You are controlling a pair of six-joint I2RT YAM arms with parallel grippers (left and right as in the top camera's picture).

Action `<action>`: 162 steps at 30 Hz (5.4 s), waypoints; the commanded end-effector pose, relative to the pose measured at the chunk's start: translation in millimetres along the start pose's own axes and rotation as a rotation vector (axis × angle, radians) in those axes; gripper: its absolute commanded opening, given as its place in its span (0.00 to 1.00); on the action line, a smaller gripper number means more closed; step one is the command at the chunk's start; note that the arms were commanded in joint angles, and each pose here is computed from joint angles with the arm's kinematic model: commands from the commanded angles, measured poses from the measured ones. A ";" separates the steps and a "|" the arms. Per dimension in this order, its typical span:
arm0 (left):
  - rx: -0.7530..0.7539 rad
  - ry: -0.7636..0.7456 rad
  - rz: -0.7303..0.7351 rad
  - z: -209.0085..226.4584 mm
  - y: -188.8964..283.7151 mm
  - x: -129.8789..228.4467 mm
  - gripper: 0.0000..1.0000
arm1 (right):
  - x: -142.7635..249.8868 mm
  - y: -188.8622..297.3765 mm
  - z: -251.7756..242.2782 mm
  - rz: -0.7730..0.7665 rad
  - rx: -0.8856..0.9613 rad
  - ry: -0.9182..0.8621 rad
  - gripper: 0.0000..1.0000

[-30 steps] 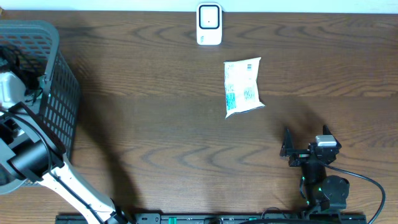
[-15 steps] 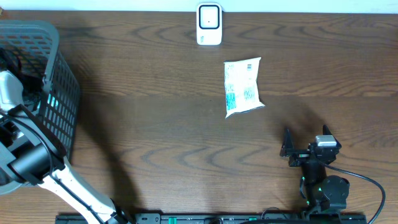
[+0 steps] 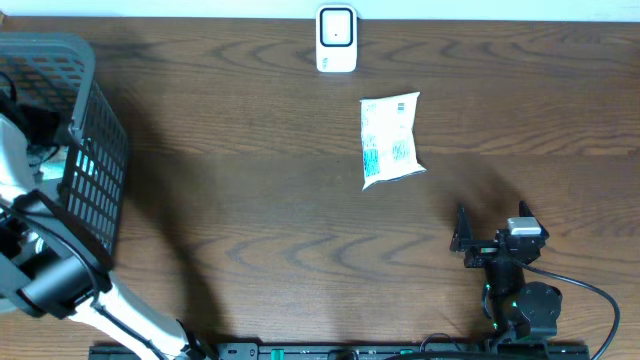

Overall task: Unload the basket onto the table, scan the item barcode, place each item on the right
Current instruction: 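Grasp the mint-green packet in the basket with the left gripper, then lift the green packet and carry it toward the white scanner, then release the green packet beside the first packet near the scanner, then move the left gripper back into the grey basket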

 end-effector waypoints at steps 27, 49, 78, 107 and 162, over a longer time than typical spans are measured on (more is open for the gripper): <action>-0.057 -0.005 0.123 10.3 -33.4 16.1 0.07 | 0.0 0.2 1.7 -0.002 -0.009 -0.017 0.99; 0.744 -0.287 -0.087 -5.1 302.8 45.4 0.07 | 0.1 0.2 1.7 -0.002 -0.009 -0.017 0.99; 0.557 -1.271 0.465 -75.9 104.5 459.6 0.08 | 0.0 0.2 1.7 -0.002 -0.009 -0.017 0.99; 0.541 -1.235 0.922 -27.0 95.7 552.5 0.38 | 0.0 0.2 1.7 -0.002 -0.009 -0.017 0.99; -0.262 -0.071 -0.158 58.3 92.4 -6.4 0.92 | 0.0 0.2 1.7 -0.002 -0.009 -0.017 0.99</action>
Point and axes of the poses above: each gripper's point midway between its finger pads, its own y axis back along the fingers, its own z axis along the line the jaws close on, x = y × z, the point moved 6 cm from there along y, back along the fingers, and after that the axes turned 15 degrees about y, right-handed, at the moved point
